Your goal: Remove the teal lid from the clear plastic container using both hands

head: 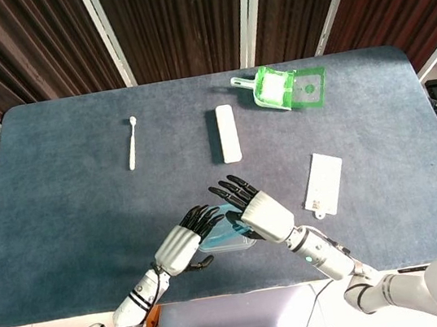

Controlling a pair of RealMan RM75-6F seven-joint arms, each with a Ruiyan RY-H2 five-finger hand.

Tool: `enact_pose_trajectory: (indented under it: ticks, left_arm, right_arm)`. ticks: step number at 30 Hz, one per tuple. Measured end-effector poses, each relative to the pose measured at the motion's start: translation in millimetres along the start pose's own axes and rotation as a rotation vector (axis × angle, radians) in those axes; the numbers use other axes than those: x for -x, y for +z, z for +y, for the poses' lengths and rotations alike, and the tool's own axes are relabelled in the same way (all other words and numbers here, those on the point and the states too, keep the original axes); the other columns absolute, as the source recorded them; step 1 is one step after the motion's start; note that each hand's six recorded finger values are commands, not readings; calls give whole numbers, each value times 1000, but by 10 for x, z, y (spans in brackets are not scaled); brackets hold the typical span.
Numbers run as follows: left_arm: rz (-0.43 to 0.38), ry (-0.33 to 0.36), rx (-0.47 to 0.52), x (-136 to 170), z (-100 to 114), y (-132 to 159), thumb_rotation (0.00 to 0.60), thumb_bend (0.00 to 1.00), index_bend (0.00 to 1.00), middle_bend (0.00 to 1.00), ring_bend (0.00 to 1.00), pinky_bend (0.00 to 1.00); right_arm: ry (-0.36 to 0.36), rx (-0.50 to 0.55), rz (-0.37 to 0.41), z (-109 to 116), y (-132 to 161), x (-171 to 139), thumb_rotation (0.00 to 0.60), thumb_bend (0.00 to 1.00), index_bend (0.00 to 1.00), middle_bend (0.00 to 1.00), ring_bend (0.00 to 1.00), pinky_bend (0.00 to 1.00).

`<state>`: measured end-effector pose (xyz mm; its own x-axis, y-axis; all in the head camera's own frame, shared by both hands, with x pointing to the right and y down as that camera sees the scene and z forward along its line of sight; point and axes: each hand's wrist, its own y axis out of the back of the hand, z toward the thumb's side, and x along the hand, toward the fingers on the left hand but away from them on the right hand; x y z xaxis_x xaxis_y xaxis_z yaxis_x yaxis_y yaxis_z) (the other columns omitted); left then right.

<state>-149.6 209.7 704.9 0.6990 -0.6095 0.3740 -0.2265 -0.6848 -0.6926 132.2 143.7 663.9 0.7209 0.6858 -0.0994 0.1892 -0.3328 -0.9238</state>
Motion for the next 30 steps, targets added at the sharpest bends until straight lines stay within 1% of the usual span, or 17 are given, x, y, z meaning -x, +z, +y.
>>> enact_pose_trajectory:
  ticks: [5,8,15,19,23,26,30]
  left_arm:
    - [18,-6,2,-9,-16,-71,600,290,0,0,0,0]
    - [25,-7,3,0,-28,-98,600,290,0,0,0,0]
    - [27,13,-7,10,17,-122,600,290,0,0,0,0]
    - [31,31,-18,32,91,-157,600,289,0,0,0,0]
    - [38,50,-36,99,196,-216,600,290,0,0,0,0]
    - [54,71,-59,205,320,-304,600,291,0,0,0,0]
    - [102,99,-91,420,510,-490,600,291,0,0,0,0]
  right_arm:
    - [-26,0,-10,53,-35,5,600,645,746,167,0,0]
    - [-24,-6,-7,47,-38,-1,600,645,749,168,0,0]
    - [-36,-16,-2,62,-41,-1,600,645,752,168,0,0]
    - [-64,-40,-7,151,-101,-5,600,645,754,168,0,0]
    - [-82,-87,-23,262,-248,-40,600,645,755,170,0,0]
    - [-82,-138,-44,321,-403,-85,600,645,755,171,0,0]
    - [-63,-195,-75,334,-598,-148,600,645,755,171,0,0]
